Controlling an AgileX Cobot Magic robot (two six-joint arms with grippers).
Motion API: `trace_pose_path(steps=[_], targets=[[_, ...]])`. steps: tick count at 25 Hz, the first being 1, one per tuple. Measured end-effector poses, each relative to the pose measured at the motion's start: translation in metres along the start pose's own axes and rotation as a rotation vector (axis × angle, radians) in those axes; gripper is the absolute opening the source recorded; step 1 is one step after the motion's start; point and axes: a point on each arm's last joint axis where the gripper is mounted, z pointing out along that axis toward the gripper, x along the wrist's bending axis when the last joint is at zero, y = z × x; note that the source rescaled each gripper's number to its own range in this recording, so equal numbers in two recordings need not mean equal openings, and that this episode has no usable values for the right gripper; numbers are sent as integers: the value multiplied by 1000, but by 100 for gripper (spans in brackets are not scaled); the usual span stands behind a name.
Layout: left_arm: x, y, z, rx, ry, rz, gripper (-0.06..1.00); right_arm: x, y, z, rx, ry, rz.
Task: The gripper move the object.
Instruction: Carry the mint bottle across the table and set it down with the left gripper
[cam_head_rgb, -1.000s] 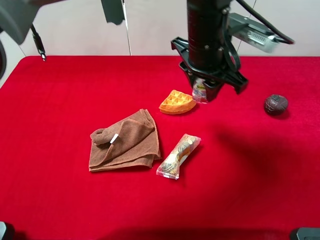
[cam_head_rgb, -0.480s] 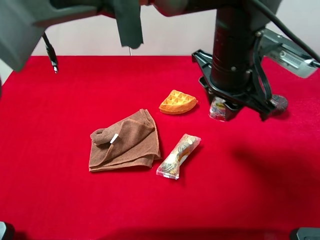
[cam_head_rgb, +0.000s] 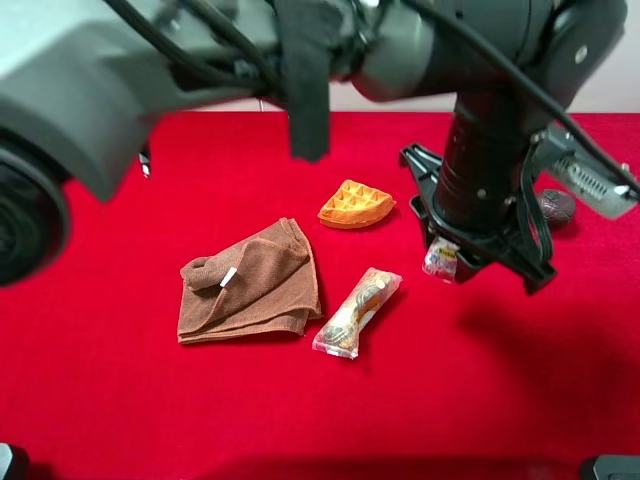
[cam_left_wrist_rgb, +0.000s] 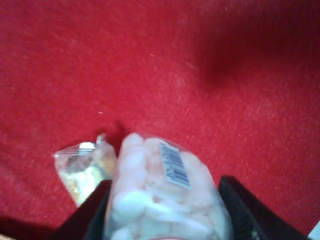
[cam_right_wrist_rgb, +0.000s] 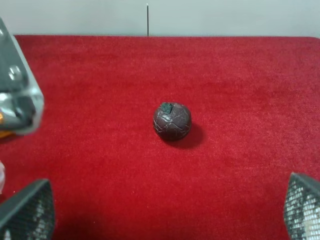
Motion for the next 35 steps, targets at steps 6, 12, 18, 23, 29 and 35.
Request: trace_pose_path(steps=[6,12,18,23,29,35], targets=[[-9,1,28,39,-2,16,0,0,0,0,0,0,0],[-13,5,55,36,-16,15,0,0,0,0,0,0,0],[-13,5,72,43,-15,15,0,0,0,0,0,0,0],[-13,7,82,35,-16,15,0,0,0,0,0,0,0],[-14,7,91,39,-22,12,0,0,0,0,0,0,0],[-14,6,94,42,-23,11,17,0,0,0,0,0,0]])
